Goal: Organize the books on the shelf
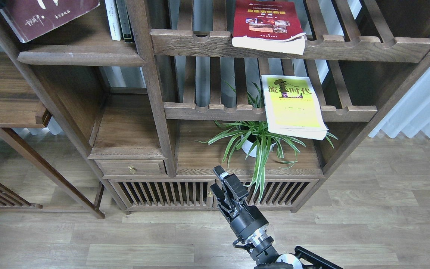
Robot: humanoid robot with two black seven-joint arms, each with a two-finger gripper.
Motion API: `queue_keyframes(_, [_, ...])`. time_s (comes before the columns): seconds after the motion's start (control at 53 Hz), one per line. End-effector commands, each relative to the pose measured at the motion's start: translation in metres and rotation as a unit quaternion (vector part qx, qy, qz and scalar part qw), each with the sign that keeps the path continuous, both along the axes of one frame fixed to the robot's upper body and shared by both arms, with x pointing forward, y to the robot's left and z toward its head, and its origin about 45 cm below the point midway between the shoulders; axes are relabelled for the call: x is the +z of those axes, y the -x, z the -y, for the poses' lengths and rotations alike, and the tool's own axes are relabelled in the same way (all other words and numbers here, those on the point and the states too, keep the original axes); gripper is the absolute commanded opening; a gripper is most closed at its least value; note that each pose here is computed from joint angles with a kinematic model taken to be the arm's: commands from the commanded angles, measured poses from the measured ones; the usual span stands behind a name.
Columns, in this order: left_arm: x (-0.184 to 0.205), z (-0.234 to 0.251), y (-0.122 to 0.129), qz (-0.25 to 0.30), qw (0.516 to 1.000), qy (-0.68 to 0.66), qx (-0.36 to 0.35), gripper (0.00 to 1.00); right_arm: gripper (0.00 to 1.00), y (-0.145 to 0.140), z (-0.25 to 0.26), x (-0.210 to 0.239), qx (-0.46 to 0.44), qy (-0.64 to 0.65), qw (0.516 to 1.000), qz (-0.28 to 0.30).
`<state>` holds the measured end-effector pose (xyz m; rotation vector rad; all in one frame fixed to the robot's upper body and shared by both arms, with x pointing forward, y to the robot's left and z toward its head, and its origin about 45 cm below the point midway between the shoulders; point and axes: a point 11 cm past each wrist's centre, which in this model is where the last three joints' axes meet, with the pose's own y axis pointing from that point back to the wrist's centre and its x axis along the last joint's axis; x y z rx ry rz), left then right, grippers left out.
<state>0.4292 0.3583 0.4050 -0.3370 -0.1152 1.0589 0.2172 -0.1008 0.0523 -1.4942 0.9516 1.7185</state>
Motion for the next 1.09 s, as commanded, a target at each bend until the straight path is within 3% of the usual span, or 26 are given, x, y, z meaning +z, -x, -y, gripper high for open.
queue_keyframes(0.0, [-0.007,-0.003,-0.006,0.008,0.999,-0.008,0.043,0.00,0.92,0.002,-0.002,0.000,0.004,-0.001,1.000,-0.002])
queue_keyframes(0.189, [-0.014,0.003,-0.014,0.009,0.996,-0.007,0.088,0.00,0.92,0.003,-0.003,-0.001,0.006,0.000,1.000,-0.003])
queue_keyframes(0.34, [-0.034,0.039,-0.030,0.000,0.994,0.001,0.107,0.00,0.92,0.006,-0.006,-0.001,0.013,-0.001,1.000,-0.003])
queue_keyframes(0.547, [-0.033,0.065,-0.051,0.015,0.991,-0.007,0.135,0.00,0.92,0.010,-0.008,-0.003,0.016,0.000,1.000,-0.008])
queue_keyframes(0.831, [-0.023,0.057,-0.061,0.038,0.987,-0.019,0.153,0.00,0.92,0.011,-0.008,-0.004,0.014,-0.001,1.000,-0.010])
queue_keyframes(1.076, [-0.038,0.053,-0.066,0.043,0.985,-0.025,0.167,0.00,0.92,0.011,-0.008,-0.004,0.014,-0.001,1.000,-0.011])
